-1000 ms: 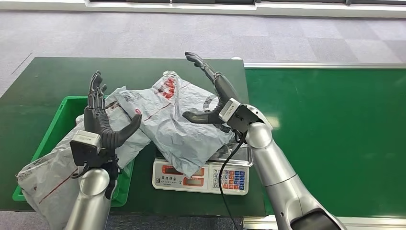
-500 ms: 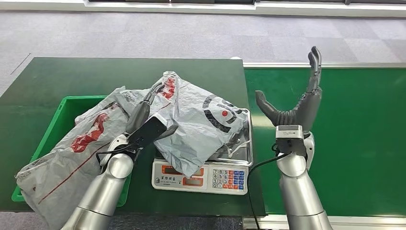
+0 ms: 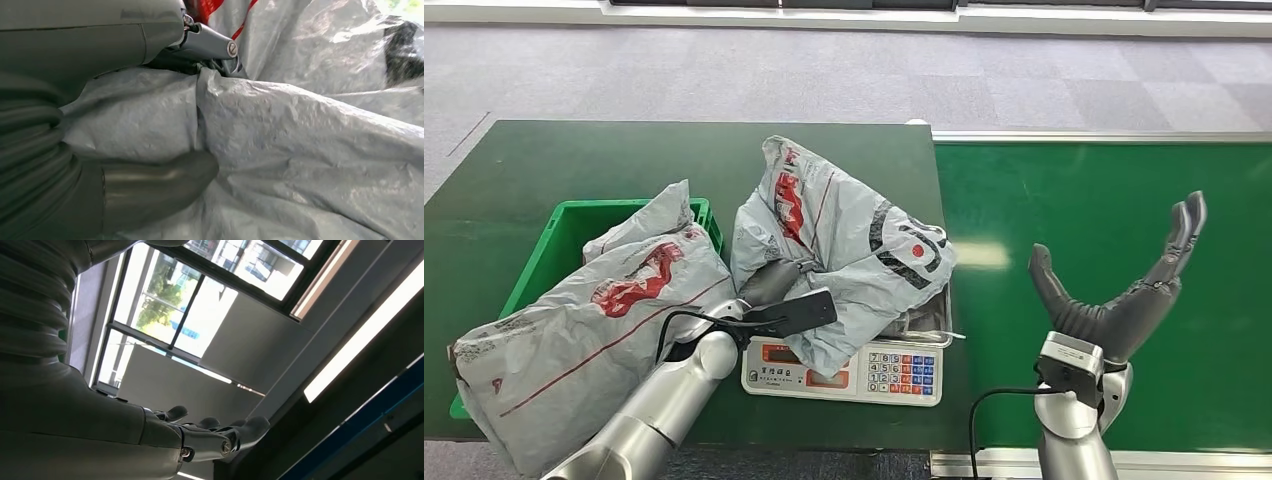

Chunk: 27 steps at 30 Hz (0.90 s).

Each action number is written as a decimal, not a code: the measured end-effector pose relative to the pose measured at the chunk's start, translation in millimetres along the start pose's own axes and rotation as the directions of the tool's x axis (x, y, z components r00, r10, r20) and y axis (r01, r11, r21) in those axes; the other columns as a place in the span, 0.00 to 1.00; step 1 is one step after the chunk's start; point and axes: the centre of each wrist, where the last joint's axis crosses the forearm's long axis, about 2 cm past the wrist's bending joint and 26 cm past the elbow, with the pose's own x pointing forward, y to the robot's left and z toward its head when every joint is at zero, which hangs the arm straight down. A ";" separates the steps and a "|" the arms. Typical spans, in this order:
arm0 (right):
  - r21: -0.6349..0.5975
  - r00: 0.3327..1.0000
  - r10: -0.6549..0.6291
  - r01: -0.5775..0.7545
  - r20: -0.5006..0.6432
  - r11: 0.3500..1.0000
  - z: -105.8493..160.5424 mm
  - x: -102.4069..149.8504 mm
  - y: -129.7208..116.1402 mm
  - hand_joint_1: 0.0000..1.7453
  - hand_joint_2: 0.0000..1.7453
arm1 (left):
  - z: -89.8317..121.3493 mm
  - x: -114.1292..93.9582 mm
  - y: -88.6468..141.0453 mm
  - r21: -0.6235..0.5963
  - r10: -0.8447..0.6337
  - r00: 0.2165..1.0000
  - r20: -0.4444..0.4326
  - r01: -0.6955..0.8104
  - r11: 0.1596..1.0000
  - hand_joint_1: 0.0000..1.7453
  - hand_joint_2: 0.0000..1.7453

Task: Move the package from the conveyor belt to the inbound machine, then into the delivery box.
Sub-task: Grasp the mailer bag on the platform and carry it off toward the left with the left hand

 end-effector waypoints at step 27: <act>0.130 0.993 0.024 -0.009 -0.115 0.992 47.3 1.0 -22.2 0.00 1.00 | 64.5 36.7 55.5 0.834 -0.182 0.858 0.481 -0.383 0.398 1.00 1.00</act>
